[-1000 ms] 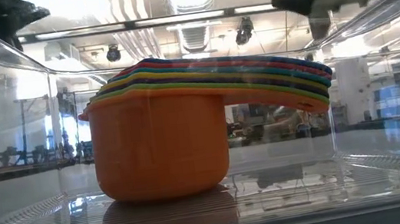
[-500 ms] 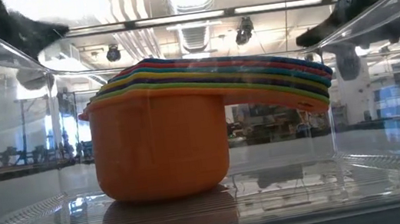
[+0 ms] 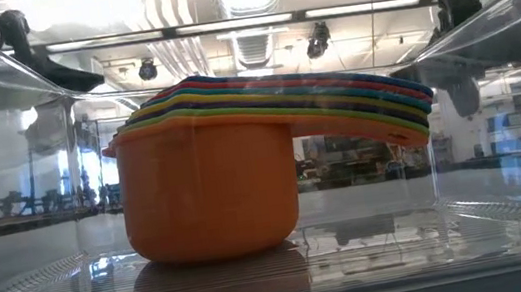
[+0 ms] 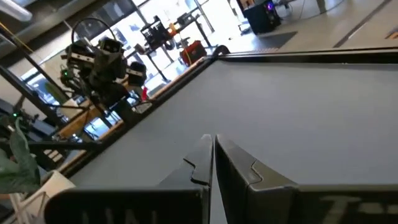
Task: Nest measuring cups in basket
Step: Return to Home Position
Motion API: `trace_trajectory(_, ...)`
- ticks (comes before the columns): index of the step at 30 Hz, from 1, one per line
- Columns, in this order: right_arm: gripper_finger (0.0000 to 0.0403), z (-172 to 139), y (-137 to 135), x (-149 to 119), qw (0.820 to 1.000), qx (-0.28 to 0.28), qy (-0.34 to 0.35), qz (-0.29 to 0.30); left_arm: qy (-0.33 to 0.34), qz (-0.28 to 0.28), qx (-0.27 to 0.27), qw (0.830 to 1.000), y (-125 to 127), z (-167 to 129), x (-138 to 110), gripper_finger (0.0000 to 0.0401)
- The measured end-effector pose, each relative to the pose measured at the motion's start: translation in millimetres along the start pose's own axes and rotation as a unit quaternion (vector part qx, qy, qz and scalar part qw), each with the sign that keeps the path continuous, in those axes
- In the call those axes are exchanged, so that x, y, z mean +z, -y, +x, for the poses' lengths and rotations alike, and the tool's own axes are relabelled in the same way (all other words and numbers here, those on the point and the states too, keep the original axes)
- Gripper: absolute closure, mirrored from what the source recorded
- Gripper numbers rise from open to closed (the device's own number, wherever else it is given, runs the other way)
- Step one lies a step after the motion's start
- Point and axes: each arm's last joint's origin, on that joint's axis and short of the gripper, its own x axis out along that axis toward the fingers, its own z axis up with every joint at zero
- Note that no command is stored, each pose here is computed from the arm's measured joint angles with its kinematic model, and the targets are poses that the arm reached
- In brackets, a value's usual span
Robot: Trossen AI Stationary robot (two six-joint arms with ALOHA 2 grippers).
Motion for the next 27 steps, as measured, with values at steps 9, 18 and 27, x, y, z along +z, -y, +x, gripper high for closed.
trace_trajectory(9, 0.0394, -1, 5, -8, 0.999, -0.025, -0.038, -0.019, -0.01, 0.063, 0.002, 0.998, -1, 0, -1, 0.0401)
trace_trajectory(18, 0.0394, -2, 12, -16, 0.994, -0.058, -0.081, -0.047, -0.07, 0.223, -0.078, 0.969, 3, 0, -6, 0.0401)
trace_trajectory(27, 0.0394, -1, 5, -6, 0.992, -0.022, -0.034, -0.124, -0.034, 0.263, -0.037, 0.963, 1, 0, -3, 0.0401)
